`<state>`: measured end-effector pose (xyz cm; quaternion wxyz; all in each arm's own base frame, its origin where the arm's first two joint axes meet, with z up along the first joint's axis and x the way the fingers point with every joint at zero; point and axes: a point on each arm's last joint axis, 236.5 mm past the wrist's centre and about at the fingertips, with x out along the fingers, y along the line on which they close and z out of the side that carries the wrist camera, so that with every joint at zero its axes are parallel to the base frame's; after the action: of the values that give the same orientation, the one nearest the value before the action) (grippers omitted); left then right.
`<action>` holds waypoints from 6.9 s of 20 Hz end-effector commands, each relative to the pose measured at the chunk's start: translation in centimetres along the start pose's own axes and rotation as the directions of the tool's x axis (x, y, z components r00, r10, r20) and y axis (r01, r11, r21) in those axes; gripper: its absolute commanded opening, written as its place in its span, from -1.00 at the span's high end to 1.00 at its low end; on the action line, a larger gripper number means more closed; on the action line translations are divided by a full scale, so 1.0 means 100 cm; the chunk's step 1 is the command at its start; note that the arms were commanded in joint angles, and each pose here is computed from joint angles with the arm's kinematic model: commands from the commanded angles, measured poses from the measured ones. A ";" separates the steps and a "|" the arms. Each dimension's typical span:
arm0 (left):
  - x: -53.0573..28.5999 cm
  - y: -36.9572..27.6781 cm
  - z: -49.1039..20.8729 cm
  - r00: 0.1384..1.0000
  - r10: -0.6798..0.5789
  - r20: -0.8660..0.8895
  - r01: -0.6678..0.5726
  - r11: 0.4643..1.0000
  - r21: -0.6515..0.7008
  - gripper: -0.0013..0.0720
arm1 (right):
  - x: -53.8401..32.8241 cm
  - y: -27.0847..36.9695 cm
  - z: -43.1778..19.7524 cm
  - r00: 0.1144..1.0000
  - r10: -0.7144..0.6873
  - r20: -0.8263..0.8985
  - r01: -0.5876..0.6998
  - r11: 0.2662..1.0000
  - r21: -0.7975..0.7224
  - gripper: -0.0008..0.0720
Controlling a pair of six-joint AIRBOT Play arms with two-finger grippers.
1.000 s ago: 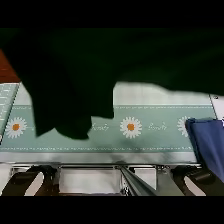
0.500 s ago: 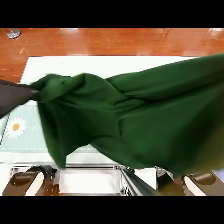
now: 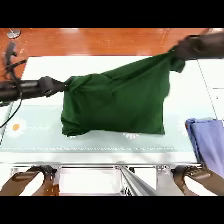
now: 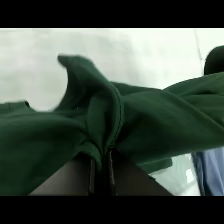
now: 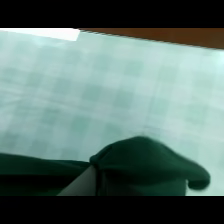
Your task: Fold the shirts.
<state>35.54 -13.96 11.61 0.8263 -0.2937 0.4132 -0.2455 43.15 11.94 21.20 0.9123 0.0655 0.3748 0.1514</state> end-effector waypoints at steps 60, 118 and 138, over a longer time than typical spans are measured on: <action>-0.063 -0.017 0.130 0.890 -0.353 0.289 0.367 0.930 0.006 0.89 | 0.046 -0.041 -0.009 0.964 0.249 -0.096 -0.210 0.930 0.302 0.91; -0.056 0.188 -0.044 0.859 0.353 -0.371 -0.463 0.844 -0.270 -0.95 | 0.045 -0.168 -0.163 0.885 0.226 -0.407 0.006 0.868 0.496 -0.75; 0.007 0.194 -0.164 0.977 0.110 -0.181 -0.201 0.757 -0.622 -0.94 | 0.035 -0.100 -0.226 0.919 0.350 -0.183 -0.130 0.705 0.697 -0.75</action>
<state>24.75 -4.54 -9.23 0.6565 -0.5149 0.5499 -0.0376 31.85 3.79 0.53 0.7306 0.4108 0.5282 0.1362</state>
